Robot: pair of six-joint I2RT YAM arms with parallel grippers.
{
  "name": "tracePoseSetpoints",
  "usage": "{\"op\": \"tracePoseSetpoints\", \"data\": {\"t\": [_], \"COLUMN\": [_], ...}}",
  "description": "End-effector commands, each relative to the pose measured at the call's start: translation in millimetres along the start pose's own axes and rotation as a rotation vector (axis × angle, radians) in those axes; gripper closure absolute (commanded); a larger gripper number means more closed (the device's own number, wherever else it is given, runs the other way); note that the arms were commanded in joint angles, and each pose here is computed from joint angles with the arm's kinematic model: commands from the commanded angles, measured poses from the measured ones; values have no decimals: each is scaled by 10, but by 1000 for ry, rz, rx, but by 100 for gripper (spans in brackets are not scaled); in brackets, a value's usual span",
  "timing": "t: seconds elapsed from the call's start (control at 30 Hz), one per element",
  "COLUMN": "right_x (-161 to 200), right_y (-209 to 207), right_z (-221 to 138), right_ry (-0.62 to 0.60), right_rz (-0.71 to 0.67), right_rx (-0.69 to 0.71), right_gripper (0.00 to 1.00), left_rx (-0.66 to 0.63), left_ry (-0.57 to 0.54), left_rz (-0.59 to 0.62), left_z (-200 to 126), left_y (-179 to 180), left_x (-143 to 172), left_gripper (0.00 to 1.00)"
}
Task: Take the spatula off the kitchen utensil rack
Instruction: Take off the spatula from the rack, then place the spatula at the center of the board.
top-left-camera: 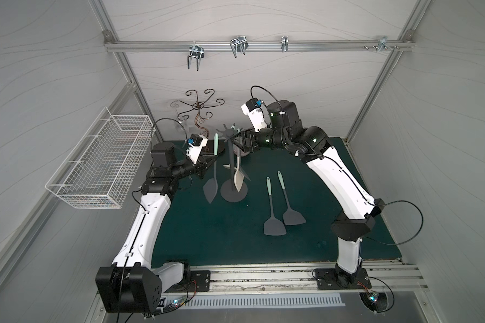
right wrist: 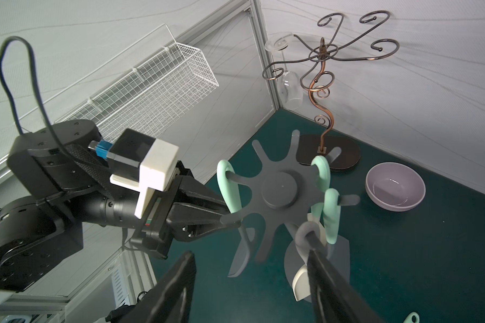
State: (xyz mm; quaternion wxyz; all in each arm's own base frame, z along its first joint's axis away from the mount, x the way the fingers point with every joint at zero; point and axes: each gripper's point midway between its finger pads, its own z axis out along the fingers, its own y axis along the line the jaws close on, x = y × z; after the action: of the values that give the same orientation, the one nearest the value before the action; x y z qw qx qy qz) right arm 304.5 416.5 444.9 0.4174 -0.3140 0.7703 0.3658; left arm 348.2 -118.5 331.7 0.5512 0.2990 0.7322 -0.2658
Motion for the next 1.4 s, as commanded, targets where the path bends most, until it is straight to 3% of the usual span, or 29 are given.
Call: {"op": "tracePoseSetpoints", "data": {"t": [0.0, 0.43, 0.67, 0.9, 1.17, 1.27, 1.37], "right_x": [-97, -122, 449, 1332, 2020, 2113, 2158], "right_y": [55, -63, -416, -536, 23, 372, 516], "right_z": [-72, -621, -1057, -1393, -1221, -1035, -937], "right_ry": [-33, -88, -50, 6, 44, 84, 160], "right_rz": [1, -1, 65, 115, 96, 23, -83], "right_rx": [-19, 69, 171, 207, 51, -4, 52], "right_gripper": [35, 34, 34, 34, 36, 36, 35], "left_rx": [-6, -90, -141, -227, -333, -357, -355], "left_ry": [-79, -142, -130, -206, -121, -86, -51], "left_rz": [80, -26, -141, -322, -552, -543, -468], "left_z": [-128, -472, -677, -890, -750, -597, -378], "left_y": [-68, -206, -595, -901, -893, -993, -1243], "left_x": [-260, -497, -430, -245, -3, 33, -21], "left_gripper": [100, 100, 100, 100, 100, 100, 100]}}
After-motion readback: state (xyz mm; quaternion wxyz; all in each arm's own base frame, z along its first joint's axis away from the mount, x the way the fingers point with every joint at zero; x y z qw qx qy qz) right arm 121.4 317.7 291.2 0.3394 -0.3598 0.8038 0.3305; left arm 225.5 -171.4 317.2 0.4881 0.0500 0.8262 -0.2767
